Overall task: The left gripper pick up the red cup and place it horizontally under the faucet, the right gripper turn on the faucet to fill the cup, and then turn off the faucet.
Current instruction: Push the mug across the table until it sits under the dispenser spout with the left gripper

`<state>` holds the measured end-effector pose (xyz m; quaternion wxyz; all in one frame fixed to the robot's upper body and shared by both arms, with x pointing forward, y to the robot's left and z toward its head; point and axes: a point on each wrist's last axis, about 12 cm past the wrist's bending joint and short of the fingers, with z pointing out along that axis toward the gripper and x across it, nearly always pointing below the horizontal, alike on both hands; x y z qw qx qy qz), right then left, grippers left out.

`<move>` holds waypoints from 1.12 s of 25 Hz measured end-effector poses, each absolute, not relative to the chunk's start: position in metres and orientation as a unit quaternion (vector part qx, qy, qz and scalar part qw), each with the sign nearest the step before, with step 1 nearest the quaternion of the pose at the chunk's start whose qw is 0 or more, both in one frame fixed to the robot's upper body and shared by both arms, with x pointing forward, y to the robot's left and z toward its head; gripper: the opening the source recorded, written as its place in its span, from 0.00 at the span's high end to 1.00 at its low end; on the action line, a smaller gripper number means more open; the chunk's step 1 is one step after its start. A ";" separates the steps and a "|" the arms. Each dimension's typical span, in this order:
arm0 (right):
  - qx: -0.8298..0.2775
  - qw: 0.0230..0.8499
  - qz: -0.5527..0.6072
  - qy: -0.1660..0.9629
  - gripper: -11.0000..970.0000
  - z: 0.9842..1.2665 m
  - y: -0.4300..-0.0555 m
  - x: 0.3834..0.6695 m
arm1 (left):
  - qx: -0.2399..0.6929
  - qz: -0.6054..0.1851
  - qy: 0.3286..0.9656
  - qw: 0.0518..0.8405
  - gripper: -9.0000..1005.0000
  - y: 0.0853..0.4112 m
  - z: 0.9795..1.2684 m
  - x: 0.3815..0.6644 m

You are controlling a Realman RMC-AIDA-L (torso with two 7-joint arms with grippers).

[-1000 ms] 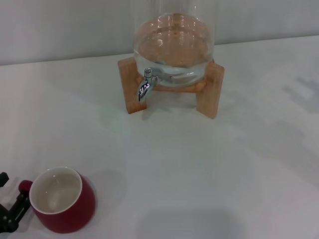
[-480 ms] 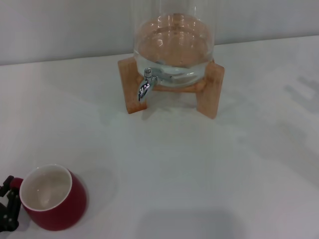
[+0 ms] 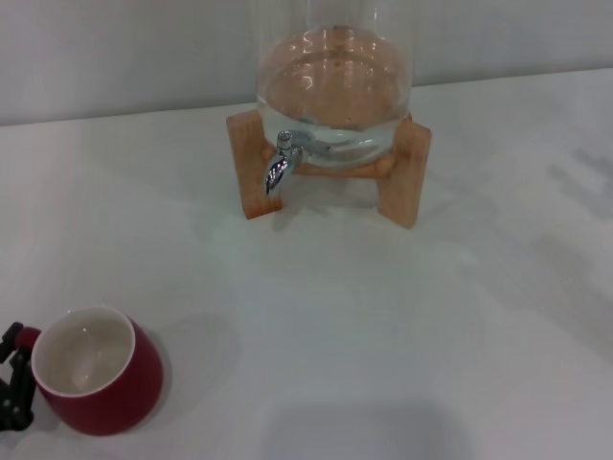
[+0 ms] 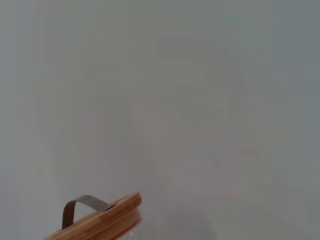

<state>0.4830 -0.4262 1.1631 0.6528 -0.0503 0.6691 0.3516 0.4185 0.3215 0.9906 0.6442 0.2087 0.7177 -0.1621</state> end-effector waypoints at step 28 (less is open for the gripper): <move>-0.054 0.654 0.358 0.665 0.32 1.162 -0.425 0.480 | 0.262 -0.147 0.691 0.657 0.87 0.301 1.019 0.506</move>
